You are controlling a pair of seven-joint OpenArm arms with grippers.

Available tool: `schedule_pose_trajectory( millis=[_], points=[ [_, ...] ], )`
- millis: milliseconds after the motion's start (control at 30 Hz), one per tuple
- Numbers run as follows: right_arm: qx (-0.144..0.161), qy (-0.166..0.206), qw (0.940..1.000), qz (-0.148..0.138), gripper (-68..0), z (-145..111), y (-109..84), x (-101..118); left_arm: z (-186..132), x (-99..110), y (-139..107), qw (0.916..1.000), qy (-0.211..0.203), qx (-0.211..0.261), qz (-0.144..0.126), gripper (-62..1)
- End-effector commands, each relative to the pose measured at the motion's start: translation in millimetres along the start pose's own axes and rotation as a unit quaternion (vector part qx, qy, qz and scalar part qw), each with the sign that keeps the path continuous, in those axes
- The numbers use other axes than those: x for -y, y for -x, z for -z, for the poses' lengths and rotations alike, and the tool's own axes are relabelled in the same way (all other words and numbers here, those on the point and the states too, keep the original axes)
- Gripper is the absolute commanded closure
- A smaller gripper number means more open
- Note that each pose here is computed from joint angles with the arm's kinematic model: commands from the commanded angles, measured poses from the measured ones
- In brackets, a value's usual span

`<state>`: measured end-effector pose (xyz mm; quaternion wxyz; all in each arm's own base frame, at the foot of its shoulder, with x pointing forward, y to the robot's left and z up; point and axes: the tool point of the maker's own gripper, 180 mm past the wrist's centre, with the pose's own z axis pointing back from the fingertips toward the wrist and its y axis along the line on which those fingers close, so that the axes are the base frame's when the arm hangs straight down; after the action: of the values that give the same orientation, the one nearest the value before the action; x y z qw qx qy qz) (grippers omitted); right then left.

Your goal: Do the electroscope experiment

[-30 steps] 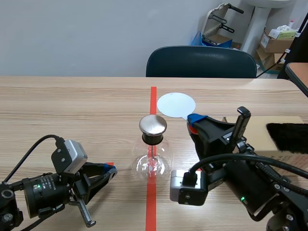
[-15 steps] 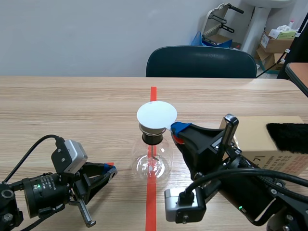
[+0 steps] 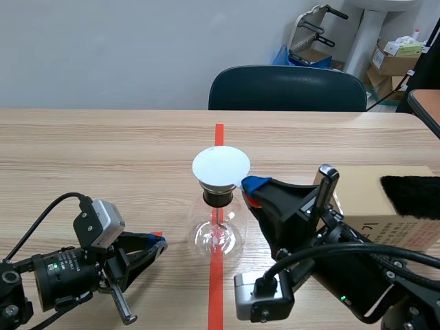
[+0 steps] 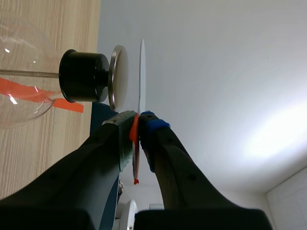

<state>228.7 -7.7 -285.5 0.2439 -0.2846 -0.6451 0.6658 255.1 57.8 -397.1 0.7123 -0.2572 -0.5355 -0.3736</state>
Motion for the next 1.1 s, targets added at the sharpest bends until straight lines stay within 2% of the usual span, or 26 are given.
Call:
schedule_pose_trajectory(
  millis=[0,133,200,367,500,600,667,900,1000,1067],
  points=[
    [-0.001,0.009,0.9999,-0.014,-1.9,0.6,6.0,6.8,4.6,1.2,-12.2,0.9998,0.002,0.022,-0.001,-2.9],
    [-0.003,0.009,0.9998,-0.014,-1.9,0.6,6.7,6.9,4.6,1.2,-12.2,0.9998,0.002,0.022,-0.001,-2.9],
    [-0.017,0.010,0.9997,-0.014,-1.9,0.5,11.6,7.0,4.6,1.2,-12.2,0.9998,0.002,0.022,-0.001,-2.9],
    [-0.078,0.010,0.9968,-0.012,-1.9,-2.0,33.2,7.1,4.6,1.2,-12.2,0.9998,0.002,0.022,-0.001,-2.9],
    [-0.144,0.011,0.9894,-0.010,-2.0,-7.4,56.5,7.7,4.6,1.2,-12.2,0.9998,0.002,0.022,-0.001,-2.9],
    [-0.195,0.012,0.9806,-0.010,-2.0,-13.6,73.9,8.1,4.6,1.2,-12.2,0.9998,0.002,0.022,-0.001,-2.9],
    [-0.231,0.012,0.9728,-0.009,-2.0,-19.1,86.0,8.3,4.6,1.2,-12.2,0.9998,0.002,0.022,-0.001,-2.9],
    [-0.342,0.013,0.9397,-0.008,-2.0,-41.9,120.6,8.6,4.6,1.2,-12.2,0.9998,0.002,0.022,-0.001,-2.9],
    [-0.377,0.014,0.9260,-0.007,-2.0,-51.1,130.7,8.7,4.6,1.2,-12.2,0.9998,0.002,0.022,-0.001,-2.9],
    [-0.394,0.014,0.9191,-0.007,-2.0,-55.7,135.3,8.7,4.6,1.2,-12.2,0.9998,0.002,0.022,-0.001,-2.9]
  ],
)
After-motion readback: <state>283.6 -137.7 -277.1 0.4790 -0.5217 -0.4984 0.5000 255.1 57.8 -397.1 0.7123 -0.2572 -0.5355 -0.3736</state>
